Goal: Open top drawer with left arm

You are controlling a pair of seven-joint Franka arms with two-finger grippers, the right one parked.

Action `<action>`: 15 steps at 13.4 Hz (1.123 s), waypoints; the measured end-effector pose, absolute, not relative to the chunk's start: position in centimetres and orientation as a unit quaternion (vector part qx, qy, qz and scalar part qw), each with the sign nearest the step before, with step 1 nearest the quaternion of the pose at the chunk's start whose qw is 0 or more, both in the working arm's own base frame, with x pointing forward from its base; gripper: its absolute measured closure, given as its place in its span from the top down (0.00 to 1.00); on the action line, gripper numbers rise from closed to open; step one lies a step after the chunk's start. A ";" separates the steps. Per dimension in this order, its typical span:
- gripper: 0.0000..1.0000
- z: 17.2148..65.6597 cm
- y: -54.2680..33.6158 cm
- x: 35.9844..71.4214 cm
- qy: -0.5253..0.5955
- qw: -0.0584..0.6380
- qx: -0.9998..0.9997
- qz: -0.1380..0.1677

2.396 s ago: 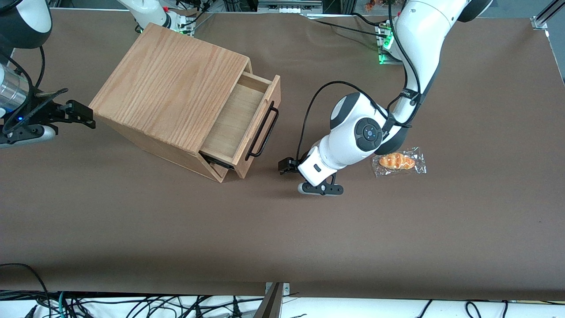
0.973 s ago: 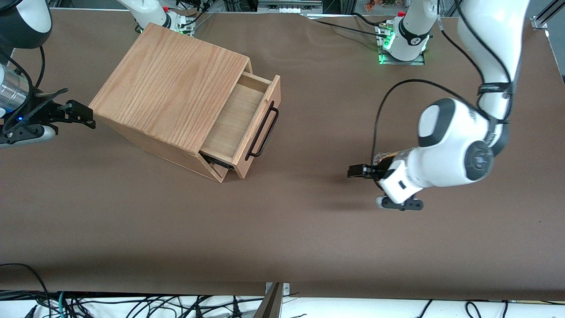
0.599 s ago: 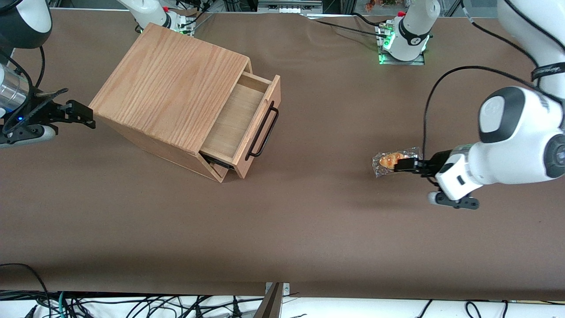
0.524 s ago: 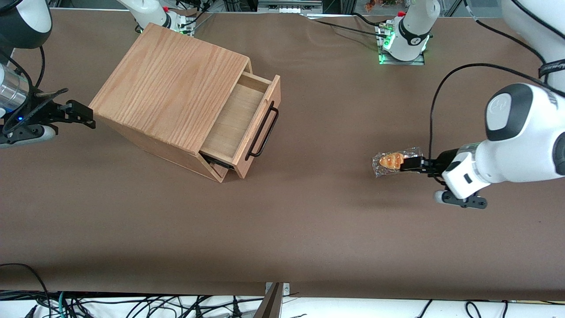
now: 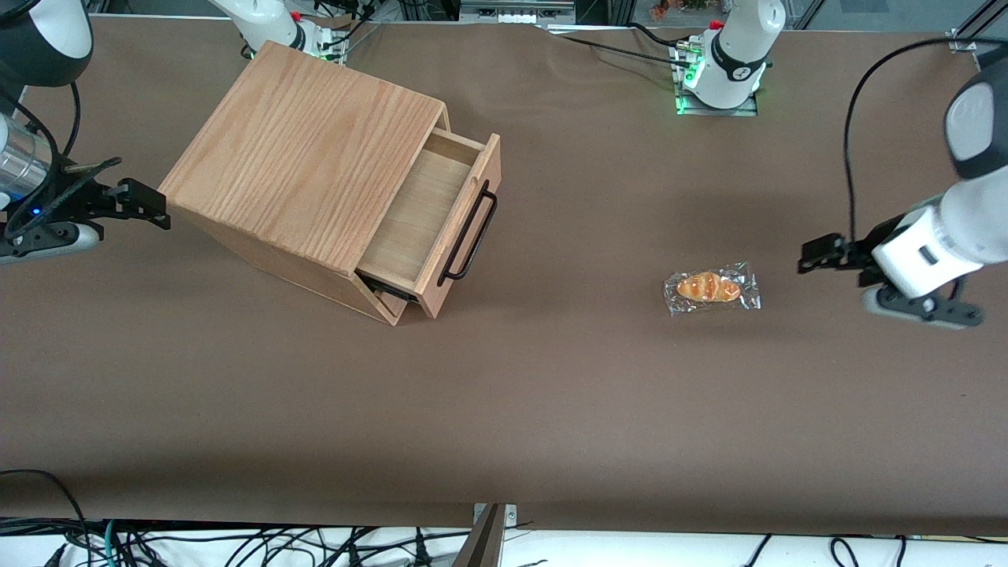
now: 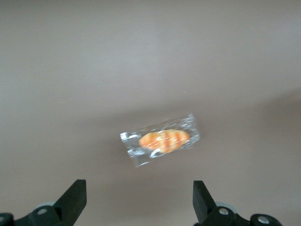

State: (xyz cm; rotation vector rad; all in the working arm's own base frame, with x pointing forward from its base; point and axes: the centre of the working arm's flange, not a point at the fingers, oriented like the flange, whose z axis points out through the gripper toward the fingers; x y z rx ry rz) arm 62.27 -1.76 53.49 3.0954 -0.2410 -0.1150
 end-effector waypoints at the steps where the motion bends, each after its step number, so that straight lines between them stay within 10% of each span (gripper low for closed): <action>1: 1.00 54.9 -1.5 61.1 -0.079 0.003 0.996 -0.030; 15: 1.00 57.4 -0.8 55.5 -0.075 -0.006 0.996 -0.055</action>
